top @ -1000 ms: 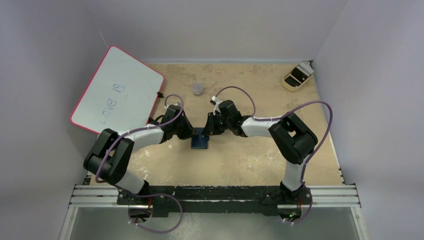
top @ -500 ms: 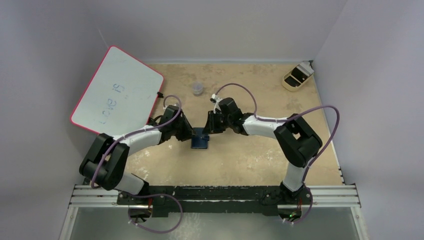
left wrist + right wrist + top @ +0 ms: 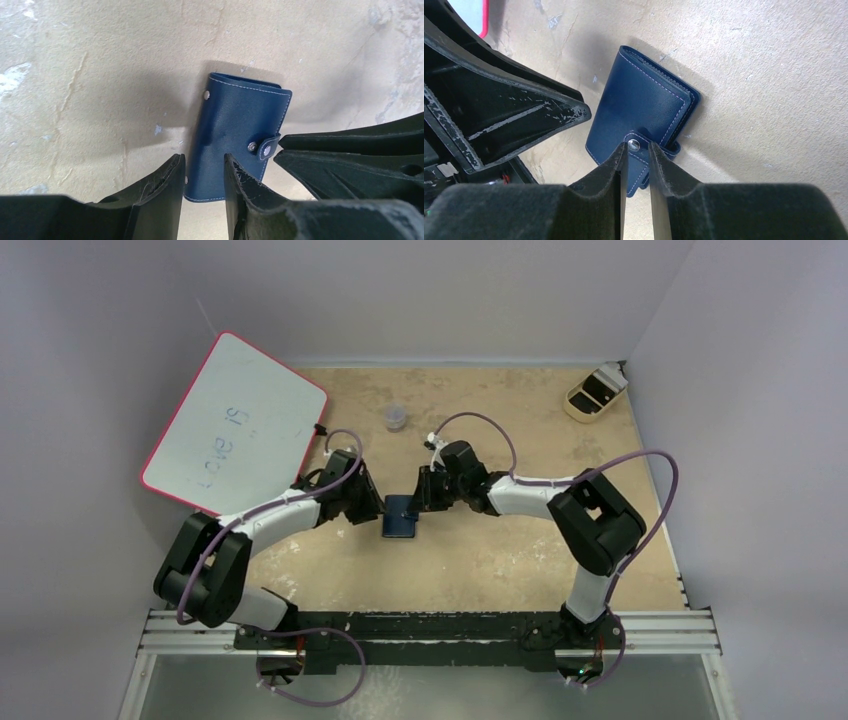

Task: Put the credit cards into the card holder
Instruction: Close the card holder at the center of the board.

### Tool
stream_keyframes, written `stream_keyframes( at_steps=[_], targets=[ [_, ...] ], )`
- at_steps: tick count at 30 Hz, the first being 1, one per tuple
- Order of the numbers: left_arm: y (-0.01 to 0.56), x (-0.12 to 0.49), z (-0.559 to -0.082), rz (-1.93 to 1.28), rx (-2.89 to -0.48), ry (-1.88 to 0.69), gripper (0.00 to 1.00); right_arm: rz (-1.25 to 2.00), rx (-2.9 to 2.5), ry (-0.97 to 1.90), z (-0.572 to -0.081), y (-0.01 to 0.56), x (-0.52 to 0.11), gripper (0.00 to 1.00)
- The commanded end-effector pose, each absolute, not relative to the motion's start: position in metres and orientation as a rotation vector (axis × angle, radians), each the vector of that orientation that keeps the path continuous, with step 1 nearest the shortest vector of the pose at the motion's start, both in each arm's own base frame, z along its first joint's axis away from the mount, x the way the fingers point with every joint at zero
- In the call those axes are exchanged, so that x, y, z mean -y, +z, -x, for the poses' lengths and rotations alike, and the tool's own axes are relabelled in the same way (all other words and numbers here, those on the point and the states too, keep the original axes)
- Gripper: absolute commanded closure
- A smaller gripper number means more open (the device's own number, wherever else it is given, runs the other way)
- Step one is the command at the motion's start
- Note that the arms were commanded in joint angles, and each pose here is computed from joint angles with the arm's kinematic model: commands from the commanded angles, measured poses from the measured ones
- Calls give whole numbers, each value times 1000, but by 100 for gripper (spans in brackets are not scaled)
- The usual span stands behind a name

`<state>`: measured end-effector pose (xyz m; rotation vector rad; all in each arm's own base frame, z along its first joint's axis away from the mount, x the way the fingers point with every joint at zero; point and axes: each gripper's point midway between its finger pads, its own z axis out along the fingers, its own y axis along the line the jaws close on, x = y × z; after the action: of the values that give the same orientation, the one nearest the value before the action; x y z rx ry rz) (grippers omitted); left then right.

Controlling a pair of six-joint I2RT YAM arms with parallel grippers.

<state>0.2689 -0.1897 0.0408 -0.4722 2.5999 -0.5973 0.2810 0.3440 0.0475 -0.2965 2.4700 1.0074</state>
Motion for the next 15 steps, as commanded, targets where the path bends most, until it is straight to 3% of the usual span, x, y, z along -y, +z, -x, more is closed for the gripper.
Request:
stream_keyframes(
  at_steps=[1, 15],
  targets=[
    [44, 207, -271, 434, -2566, -736, 66, 296, -2438, 1051, -283, 51, -352, 77],
    [31, 205, -265, 479, -2589, -729, 70, 295, -2469, 1071, -275, 40, -358, 79]
  ],
)
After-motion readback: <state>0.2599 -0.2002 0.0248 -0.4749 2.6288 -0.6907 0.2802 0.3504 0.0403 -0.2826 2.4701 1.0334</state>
